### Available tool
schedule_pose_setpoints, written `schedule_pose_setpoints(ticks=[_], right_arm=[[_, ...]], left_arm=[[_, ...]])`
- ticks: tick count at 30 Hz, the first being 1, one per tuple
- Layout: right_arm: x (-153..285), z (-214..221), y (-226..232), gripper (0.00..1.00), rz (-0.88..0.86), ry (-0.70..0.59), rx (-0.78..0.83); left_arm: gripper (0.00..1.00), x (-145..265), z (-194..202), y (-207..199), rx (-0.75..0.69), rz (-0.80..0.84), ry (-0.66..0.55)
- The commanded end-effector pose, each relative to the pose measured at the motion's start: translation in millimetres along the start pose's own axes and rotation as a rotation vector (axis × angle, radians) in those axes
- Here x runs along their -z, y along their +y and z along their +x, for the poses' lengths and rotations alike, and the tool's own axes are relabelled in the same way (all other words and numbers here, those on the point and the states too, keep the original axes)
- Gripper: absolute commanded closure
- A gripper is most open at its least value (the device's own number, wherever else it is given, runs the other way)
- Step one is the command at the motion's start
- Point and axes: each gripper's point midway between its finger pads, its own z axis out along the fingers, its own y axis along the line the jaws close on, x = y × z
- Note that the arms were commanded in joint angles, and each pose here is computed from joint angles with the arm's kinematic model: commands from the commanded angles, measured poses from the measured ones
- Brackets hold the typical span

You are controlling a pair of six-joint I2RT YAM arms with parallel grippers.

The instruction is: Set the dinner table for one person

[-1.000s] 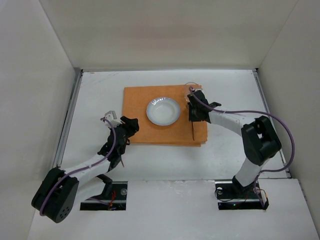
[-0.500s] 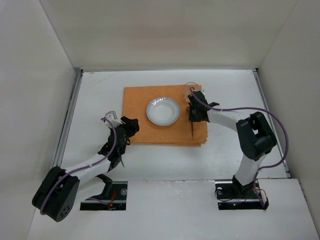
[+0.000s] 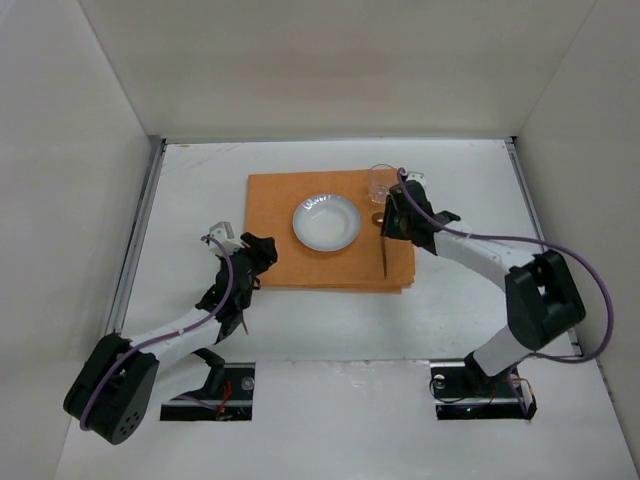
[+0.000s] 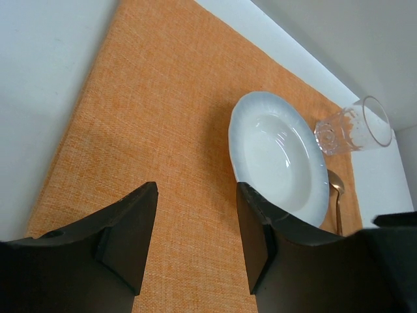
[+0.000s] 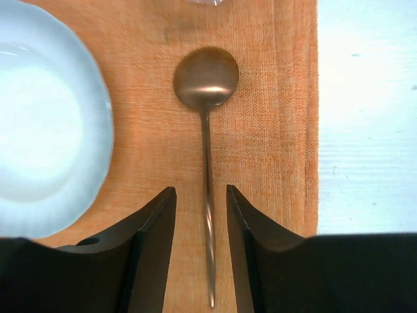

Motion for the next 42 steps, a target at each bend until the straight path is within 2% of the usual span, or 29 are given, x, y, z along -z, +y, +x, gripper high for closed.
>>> schedule_pose_setpoints(ticks=[1, 4, 8, 10, 11, 14, 17, 24, 29, 36, 42], right_arm=[[26.5, -26.5, 10.4, 0.57, -0.053, -0.135, -0.063], [42.2, -32.5, 16.4, 0.61, -0.109, -0.206, -0.091], [56.4, -38.2, 25.8, 0.88, -0.169, -0.309, -0.11], [62.0, -41.5, 25.6, 0.95, -0.172, -0.351, -0.129], [66.7, -43.3, 26.8, 0.97, -0.181, -0.381, -0.144], [83.7, -47.8, 36.5, 0.94, -0.252, -0.472, -0.173], [89.5, -43.4, 43.2, 0.87, -0.303, -0.507, -0.183], [84.7, -21.8, 56.2, 0.77, -0.365, -0.449, -0.173], [80.1, -16.4, 58.7, 0.75, -0.376, -0.432, -0.174], [75.6, -10.4, 60.7, 0.74, -0.388, -0.4, -0.172], [72.4, -10.2, 57.4, 0.73, -0.382, -0.396, -0.176]], left_arm=[[0.51, -2.1, -18.0, -1.7, -0.028, -0.014, -0.081], [0.51, -6.7, -13.1, 0.9, -0.065, -0.05, -0.067], [0.54, -9.9, -16.5, 1.1, -0.102, -0.109, -0.058], [0.65, -7.7, -17.9, 0.6, -0.121, -0.129, -0.033], [0.75, -5.2, -16.7, -0.4, -0.132, -0.134, -0.009], [0.88, 5.8, -13.0, -5.1, -0.186, -0.145, 0.081], [0.9, 20.6, -13.3, 8.5, -0.237, -0.225, 0.137], [0.82, 74.1, -9.2, 70.5, -0.264, -0.496, 0.253], [0.73, 105.0, -0.9, 102.9, -0.27, -0.642, 0.309], [0.71, 113.4, 12.9, 113.8, -0.36, -0.739, 0.404], [0.71, 101.4, 23.1, 112.5, -0.364, -0.741, 0.389]])
